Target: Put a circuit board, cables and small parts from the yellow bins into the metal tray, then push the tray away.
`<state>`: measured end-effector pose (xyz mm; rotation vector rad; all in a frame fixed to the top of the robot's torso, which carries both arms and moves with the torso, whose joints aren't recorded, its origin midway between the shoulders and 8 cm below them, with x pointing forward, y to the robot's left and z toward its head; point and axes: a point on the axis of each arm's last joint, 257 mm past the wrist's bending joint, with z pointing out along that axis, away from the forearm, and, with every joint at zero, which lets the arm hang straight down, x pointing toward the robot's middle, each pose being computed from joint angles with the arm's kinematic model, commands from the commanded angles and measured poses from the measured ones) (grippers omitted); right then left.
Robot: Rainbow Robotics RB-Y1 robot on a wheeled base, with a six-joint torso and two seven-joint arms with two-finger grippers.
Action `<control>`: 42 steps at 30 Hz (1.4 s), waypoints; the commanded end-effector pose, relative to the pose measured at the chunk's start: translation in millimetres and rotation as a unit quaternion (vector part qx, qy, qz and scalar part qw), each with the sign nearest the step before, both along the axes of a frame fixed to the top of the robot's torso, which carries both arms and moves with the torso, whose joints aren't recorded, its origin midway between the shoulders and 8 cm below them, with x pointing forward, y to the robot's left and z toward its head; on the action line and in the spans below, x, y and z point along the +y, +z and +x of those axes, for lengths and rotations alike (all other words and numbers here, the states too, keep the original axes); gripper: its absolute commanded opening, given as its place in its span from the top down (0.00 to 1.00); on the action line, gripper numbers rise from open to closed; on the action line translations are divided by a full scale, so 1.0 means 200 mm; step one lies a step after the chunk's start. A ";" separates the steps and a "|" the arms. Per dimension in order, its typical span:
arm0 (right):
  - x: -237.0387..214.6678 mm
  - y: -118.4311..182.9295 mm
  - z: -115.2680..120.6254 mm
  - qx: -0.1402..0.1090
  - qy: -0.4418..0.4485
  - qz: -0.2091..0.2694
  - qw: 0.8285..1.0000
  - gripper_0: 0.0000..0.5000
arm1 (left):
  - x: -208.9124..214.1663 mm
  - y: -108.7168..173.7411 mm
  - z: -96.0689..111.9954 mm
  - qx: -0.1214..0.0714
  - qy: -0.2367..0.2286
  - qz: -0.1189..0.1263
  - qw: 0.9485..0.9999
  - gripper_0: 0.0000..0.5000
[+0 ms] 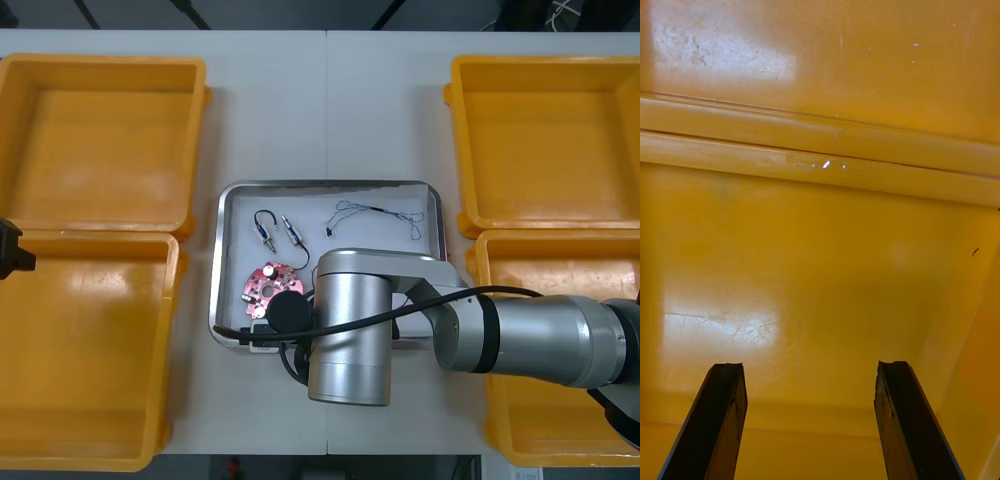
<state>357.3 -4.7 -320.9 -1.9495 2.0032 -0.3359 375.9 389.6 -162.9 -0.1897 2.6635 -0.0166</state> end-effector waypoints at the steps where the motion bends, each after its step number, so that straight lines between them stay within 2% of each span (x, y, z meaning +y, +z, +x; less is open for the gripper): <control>1: 0.07 -0.02 -0.07 0.005 0.022 0.006 1.000 1.00 | 0.04 0.08 0.00 -0.008 -0.035 0.040 0.999 0.00; 8: 0.06 0.02 -0.03 -0.016 0.027 0.005 0.999 1.00 | 0.04 0.08 0.00 -0.008 -0.035 0.040 0.999 0.00; 14: 0.04 0.09 0.04 -0.044 0.034 0.004 0.998 1.00 | 0.04 0.08 0.00 -0.008 -0.035 0.040 0.999 0.00; 20: 0.04 0.19 0.15 -0.079 0.041 -0.002 0.996 1.00 | 0.04 0.08 0.00 -0.008 -0.035 0.040 0.999 0.00; 32: 0.02 0.35 0.38 -0.128 0.043 -0.027 0.990 1.00 | 0.04 0.08 0.00 -0.008 -0.035 0.040 0.999 0.00; 42: 0.00 0.45 0.57 -0.158 0.029 -0.039 0.986 1.00 | 0.04 0.08 0.00 -0.008 -0.035 0.040 0.999 0.00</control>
